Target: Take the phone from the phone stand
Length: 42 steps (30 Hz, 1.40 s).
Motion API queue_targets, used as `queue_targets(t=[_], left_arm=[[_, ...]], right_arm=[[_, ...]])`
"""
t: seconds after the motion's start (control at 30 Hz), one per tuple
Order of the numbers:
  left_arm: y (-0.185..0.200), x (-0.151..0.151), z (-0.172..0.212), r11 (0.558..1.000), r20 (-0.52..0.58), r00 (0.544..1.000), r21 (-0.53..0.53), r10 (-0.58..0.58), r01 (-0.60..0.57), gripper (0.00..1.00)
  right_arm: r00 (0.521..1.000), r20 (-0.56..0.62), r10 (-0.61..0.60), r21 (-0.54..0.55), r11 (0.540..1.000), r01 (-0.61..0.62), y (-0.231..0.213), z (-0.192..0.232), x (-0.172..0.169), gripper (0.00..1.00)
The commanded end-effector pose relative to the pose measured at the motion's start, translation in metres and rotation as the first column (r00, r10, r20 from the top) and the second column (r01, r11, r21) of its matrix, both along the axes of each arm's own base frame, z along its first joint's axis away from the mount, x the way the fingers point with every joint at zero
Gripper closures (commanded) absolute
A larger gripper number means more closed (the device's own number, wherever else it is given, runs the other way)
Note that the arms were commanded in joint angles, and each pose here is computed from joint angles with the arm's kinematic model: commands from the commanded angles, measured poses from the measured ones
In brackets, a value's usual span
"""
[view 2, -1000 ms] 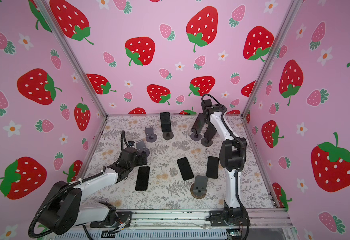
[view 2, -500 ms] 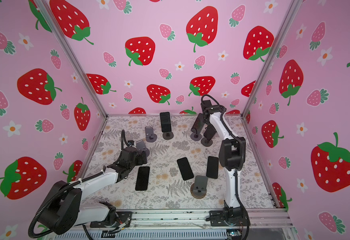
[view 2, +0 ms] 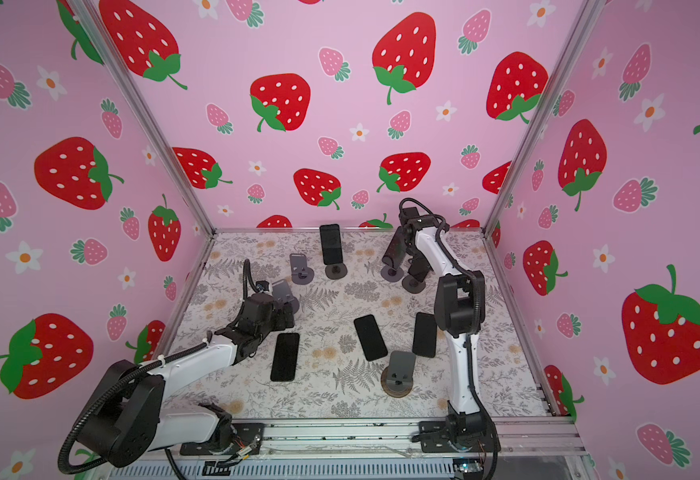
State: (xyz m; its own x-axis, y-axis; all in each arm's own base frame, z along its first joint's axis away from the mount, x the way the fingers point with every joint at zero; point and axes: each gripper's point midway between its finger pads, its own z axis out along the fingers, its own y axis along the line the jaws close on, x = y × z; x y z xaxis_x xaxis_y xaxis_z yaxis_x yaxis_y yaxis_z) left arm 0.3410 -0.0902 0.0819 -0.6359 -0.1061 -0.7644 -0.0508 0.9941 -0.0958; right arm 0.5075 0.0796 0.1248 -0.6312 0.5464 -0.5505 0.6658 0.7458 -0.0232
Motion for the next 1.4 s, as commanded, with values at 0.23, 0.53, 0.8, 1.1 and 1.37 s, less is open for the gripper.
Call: queue_targets(t=[0.23,0.53,0.8,1.1,1.37], left_arm=[[-0.003,0.006,0.008,1.0,0.005,1.0,-0.001,0.006,-0.006,0.0],[-0.005,0.007,0.008,1.0,0.004,1.0,-0.003,-0.002,0.002,0.01],[-0.003,0.007,0.008,1.0,0.008,1.0,0.01,0.003,-0.003,0.01],[0.004,0.008,0.009,0.999,0.013,1.0,0.042,0.026,-0.026,0.01],[0.012,0.01,0.014,0.995,0.032,0.998,0.08,0.049,-0.051,0.0]], right_arm=[[0.999,0.041,0.009,-0.066,0.998,-0.006,-0.002,0.03,-0.004,0.33],[0.992,0.1,0.073,-0.133,0.989,-0.059,-0.003,0.074,-0.008,0.35],[0.976,0.104,0.191,-0.169,0.971,-0.172,0.004,0.103,-0.019,0.35],[0.906,0.014,0.423,-0.267,0.875,-0.404,0.047,0.121,-0.043,0.36],[0.684,-0.042,0.729,-0.225,0.66,-0.717,0.144,0.109,-0.08,0.36]])
